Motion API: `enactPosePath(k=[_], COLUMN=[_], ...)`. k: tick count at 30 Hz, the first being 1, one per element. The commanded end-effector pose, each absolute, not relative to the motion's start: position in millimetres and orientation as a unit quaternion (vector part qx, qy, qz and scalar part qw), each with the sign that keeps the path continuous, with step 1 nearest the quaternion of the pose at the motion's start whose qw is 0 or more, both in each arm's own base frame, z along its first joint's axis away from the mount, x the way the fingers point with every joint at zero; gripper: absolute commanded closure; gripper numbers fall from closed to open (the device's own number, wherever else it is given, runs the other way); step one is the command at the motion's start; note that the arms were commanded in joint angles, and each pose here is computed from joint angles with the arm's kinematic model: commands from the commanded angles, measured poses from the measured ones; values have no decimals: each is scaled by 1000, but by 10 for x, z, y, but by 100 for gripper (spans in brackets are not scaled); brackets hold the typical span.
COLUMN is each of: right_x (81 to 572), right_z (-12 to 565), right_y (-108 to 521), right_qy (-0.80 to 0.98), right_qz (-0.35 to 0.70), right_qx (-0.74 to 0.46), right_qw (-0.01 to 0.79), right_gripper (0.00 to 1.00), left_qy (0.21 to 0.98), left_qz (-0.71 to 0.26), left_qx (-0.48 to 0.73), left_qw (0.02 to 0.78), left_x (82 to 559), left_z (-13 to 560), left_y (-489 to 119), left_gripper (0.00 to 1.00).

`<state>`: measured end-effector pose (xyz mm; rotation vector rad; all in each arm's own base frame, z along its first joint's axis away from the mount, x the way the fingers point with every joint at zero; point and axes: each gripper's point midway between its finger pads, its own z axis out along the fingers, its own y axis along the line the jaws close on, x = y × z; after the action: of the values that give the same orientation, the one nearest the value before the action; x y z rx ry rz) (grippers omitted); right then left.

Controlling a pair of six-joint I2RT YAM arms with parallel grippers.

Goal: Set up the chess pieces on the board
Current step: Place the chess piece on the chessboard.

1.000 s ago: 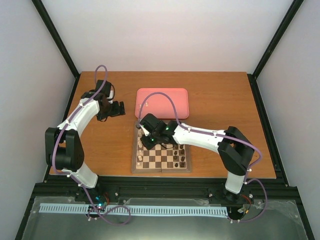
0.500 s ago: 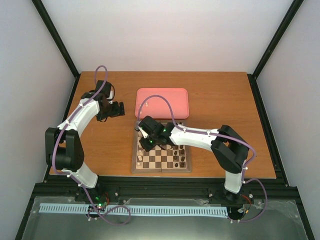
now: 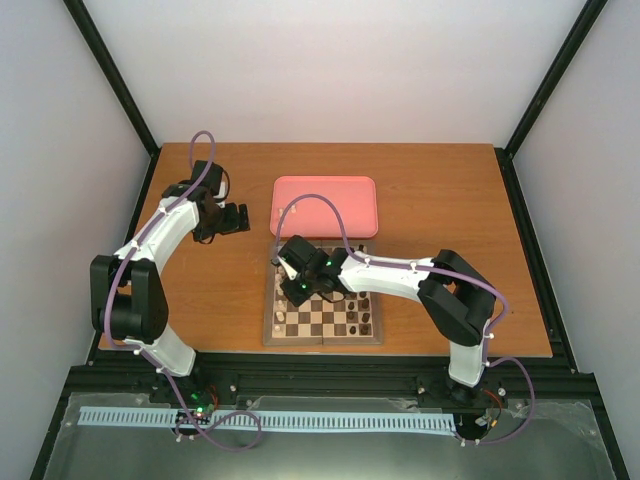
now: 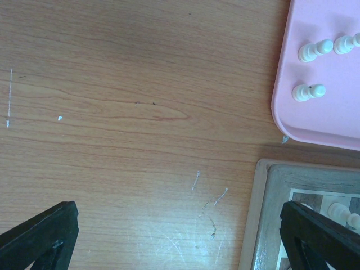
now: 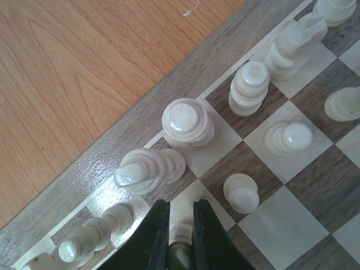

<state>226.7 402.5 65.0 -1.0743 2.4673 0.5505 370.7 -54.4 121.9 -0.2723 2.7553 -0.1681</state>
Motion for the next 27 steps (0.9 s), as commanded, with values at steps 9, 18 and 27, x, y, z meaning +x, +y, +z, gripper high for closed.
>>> enactPosePath(k=[9,18,27], right_x=[2289,2300,2336], right_z=[546,528,666], right_y=[4046,4054,4071], right_qy=[878,877,873], right_qz=[185,182,178], right_qx=[-389,-392,-399], right_qw=[208,209,218], right_gripper=[86,79,65], left_qy=[975,975,976], left_qz=[-59,-58,-57], left_qx=[-86,-85,-84], left_qw=[197,195,194], left_x=[3735,3742,3746], left_z=[1302,1295,1292], left_y=[-554,-558,-553], left_gripper=[0,0,0])
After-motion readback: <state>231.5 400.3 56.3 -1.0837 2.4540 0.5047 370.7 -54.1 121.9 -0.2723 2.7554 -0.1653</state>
